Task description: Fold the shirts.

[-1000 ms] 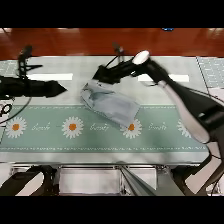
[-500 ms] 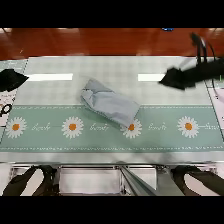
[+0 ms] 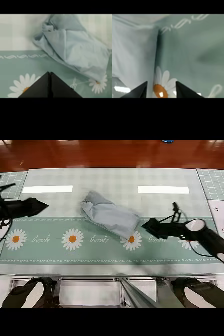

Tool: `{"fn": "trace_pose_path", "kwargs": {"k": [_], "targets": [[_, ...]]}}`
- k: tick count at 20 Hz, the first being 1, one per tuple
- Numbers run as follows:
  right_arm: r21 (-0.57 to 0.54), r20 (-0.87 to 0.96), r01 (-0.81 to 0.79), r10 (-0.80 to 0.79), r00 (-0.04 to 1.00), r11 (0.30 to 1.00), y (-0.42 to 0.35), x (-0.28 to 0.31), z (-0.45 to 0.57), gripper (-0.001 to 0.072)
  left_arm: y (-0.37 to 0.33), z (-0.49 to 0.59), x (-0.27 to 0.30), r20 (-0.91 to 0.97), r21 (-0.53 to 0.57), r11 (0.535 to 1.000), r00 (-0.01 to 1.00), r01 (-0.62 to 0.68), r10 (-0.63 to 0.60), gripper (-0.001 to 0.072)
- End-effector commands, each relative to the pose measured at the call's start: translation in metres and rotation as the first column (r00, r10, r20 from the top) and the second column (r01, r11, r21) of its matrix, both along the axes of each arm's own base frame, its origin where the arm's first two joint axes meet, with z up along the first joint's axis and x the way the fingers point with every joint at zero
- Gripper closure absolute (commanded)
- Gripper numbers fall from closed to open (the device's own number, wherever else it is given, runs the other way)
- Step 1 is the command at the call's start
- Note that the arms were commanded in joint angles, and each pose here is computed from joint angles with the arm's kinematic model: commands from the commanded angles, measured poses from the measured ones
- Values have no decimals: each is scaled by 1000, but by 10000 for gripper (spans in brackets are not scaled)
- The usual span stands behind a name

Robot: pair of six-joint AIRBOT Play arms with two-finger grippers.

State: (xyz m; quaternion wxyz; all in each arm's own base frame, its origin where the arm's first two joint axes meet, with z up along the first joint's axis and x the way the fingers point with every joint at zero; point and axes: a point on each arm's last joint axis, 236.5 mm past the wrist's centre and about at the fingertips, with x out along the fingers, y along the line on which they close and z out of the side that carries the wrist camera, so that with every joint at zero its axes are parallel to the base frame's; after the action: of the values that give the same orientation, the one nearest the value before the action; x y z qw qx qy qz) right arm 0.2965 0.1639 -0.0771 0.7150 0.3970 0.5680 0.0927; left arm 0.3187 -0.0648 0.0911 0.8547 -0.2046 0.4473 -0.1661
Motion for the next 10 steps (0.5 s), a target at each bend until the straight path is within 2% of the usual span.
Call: {"fn": "trace_pose_path", "kwargs": {"k": [1, 6, 7, 8, 9, 10], "targets": [[118, -25, 0, 3, 1000, 993, 34, 9, -21, 293, -23, -14, -8, -38, -13, 998, 997, 68, -68, 688], [184, -55, -99, 110, 992, 978, 75, 29, -27, 298, -34, -16, -6, -35, -18, 996, 995, 90, -91, 688], [195, -49, -123, 135, 990, 973, 85, 33, -25, 321, -33, -16, -4, -32, -18, 996, 996, 87, -88, 688], [208, -32, -154, 164, 986, 966, 96, 38, -19, 411, -33, -17, -3, -34, -22, 997, 996, 80, -81, 688], [221, 11, -202, 205, 979, 954, 107, 44, -6, 593, -33, -18, -2, -39, -24, 997, 996, 77, -78, 688], [220, 82, -267, 254, 964, 938, 117, 51, 10, 688, -33, -19, -2, -42, -25, 997, 996, 75, -76, 688]]}}
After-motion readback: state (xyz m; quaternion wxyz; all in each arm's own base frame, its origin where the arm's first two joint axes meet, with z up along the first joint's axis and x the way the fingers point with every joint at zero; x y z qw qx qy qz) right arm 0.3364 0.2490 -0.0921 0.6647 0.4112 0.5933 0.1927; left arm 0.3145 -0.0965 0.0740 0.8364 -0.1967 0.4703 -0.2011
